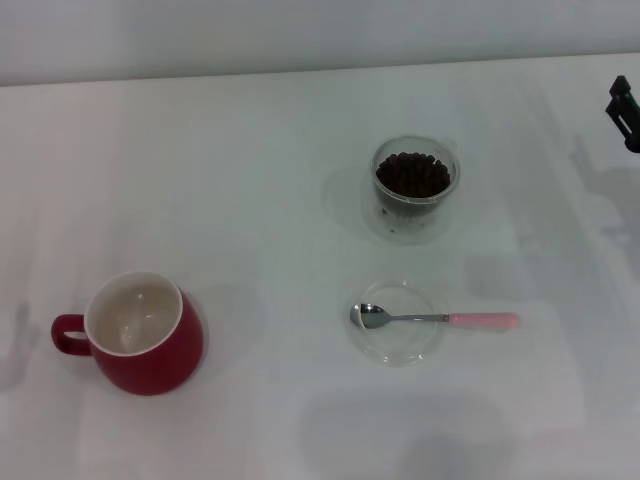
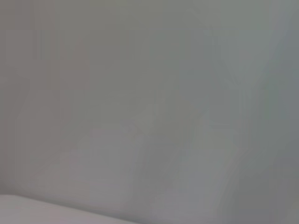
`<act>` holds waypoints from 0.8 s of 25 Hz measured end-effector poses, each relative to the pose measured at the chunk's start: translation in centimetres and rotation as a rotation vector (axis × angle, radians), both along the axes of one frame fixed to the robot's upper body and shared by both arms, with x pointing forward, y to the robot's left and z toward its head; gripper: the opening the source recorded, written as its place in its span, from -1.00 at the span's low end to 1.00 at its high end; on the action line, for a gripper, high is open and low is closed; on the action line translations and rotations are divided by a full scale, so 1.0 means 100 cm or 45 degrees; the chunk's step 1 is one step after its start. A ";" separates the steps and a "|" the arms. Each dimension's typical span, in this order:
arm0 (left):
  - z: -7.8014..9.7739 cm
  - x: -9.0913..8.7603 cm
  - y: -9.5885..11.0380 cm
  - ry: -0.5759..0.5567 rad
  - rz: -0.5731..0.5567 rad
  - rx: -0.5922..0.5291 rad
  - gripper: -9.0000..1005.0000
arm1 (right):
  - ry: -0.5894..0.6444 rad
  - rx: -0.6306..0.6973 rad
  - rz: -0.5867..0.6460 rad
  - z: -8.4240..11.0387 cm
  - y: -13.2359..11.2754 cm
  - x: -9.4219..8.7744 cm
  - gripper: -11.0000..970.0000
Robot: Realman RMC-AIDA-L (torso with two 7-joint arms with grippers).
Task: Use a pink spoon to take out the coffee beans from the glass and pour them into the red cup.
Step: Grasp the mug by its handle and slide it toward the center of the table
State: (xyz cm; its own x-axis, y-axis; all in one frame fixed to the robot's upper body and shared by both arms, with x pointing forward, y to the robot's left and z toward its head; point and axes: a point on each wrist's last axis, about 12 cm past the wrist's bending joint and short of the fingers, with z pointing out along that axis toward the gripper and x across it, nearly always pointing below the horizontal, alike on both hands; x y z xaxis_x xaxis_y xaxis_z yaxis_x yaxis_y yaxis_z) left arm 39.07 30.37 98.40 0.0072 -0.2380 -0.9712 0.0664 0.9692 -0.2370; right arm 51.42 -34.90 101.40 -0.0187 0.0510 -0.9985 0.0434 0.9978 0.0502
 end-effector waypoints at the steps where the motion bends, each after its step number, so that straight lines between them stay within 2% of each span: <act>1: 0.000 -0.004 -0.001 -0.002 -0.019 0.006 0.77 | -0.006 -0.004 -0.001 0.001 -0.001 0.001 0.71; 8: -0.001 -0.026 0.003 -0.007 -0.251 0.149 0.77 | -0.029 -0.041 -0.005 0.007 -0.006 0.008 0.71; 12: -0.003 -0.047 0.013 0.024 -0.323 0.233 0.77 | -0.021 -0.050 -0.018 0.010 -0.010 0.014 0.71; 17: -0.003 -0.053 0.017 0.037 -0.350 0.265 0.77 | -0.034 -0.058 -0.020 0.013 -0.012 0.018 0.71; 20: -0.004 -0.047 0.016 0.044 -0.368 0.283 0.77 | -0.041 -0.058 -0.015 0.015 -0.010 0.020 0.71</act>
